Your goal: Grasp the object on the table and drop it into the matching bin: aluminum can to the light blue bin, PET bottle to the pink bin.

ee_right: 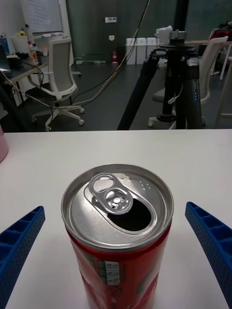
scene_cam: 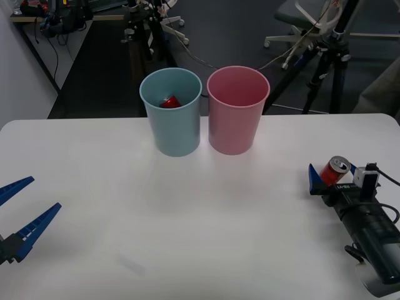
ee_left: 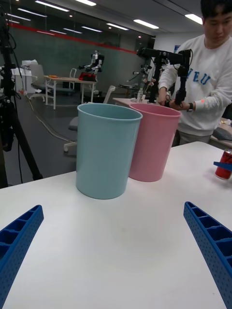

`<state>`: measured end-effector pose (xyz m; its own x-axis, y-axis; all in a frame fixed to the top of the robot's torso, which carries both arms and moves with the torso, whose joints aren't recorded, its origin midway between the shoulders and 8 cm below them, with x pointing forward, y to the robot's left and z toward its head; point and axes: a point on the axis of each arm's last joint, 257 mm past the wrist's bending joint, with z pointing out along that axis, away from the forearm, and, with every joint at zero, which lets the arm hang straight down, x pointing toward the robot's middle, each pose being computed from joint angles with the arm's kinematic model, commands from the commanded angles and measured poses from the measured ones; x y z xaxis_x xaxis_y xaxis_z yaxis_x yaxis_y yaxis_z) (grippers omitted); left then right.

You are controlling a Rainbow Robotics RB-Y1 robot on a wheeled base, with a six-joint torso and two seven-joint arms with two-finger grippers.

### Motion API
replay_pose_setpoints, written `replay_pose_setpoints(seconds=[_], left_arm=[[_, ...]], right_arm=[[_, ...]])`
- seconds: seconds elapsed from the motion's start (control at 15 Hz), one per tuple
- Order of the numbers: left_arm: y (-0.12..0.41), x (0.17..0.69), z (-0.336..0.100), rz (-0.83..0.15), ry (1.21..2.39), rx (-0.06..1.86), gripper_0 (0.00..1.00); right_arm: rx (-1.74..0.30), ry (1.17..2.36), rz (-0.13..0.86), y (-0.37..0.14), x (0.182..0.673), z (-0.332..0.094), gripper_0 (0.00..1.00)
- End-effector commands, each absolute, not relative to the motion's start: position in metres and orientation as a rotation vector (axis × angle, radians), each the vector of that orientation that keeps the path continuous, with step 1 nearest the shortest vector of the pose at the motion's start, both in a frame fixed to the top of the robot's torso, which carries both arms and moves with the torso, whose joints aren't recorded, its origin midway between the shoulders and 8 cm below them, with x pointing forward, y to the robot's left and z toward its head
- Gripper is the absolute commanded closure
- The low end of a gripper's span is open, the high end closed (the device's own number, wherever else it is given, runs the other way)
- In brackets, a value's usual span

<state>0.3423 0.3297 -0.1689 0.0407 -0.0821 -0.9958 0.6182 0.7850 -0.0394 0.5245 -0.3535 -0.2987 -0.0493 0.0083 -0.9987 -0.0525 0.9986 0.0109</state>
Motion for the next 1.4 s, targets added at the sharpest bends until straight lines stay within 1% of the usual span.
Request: replay_pose_setpoints(seconds=[0.07,0.13,0.87,1.13,1.27,1.4], left_arm=[[0.330,0.342,-0.169,-0.567,1.441,0.465,0.00],[0.330,0.342,-0.169,-0.567,1.441,0.465,0.00],[0.330,0.342,-0.169,-0.567,1.441,0.465,0.00],[0.330,0.342,-0.169,-0.567,1.441,0.465,0.00],[0.330,0.342,-0.169,-0.567,1.441,0.465,0.00],[0.330,0.342,-0.169,-0.567,1.441,0.465,0.00]], right_arm=[[-0.039,1.619,0.052,-0.351,0.525,-0.299,0.69],[-0.033,1.620,0.055,-0.352,0.525,-0.299,1.00],[-0.049,1.603,0.073,-0.347,0.524,-0.294,1.00],[-0.082,1.553,0.056,-0.345,0.520,-0.269,1.00],[-0.104,1.533,0.049,-0.342,0.513,-0.258,1.00],[-0.143,1.495,0.047,-0.332,0.499,-0.239,1.00]])
